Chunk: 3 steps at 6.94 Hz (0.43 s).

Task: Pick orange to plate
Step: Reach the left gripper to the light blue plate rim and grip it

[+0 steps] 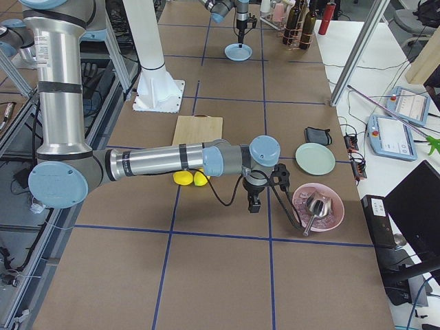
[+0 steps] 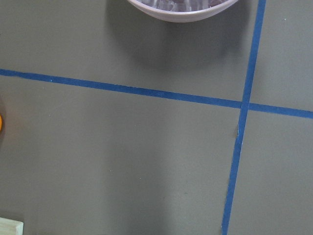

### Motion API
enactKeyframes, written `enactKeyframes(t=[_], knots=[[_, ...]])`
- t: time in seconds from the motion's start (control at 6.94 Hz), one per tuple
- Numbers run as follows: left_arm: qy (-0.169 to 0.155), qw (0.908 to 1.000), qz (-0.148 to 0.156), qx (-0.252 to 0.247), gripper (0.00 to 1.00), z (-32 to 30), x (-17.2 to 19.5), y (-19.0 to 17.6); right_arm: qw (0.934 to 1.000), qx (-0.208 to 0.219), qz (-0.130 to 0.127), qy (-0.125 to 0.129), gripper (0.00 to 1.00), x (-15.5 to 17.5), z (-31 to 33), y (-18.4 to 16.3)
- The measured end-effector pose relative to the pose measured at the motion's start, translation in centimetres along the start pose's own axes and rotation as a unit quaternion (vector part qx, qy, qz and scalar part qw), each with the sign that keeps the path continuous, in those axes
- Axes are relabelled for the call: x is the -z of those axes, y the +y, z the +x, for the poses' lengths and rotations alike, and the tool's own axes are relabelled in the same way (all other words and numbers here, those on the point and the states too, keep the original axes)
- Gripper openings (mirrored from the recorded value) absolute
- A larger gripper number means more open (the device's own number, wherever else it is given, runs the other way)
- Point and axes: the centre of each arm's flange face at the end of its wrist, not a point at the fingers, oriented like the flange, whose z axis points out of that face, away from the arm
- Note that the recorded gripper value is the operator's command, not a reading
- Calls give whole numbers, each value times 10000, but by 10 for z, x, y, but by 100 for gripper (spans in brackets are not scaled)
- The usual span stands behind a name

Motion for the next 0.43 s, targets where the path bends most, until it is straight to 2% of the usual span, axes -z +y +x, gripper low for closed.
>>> enactKeyframes(t=[0.43], knots=[[78,9999,38,-52,0,9,6,-2,10000,-3,0,0,100,0,0,1]])
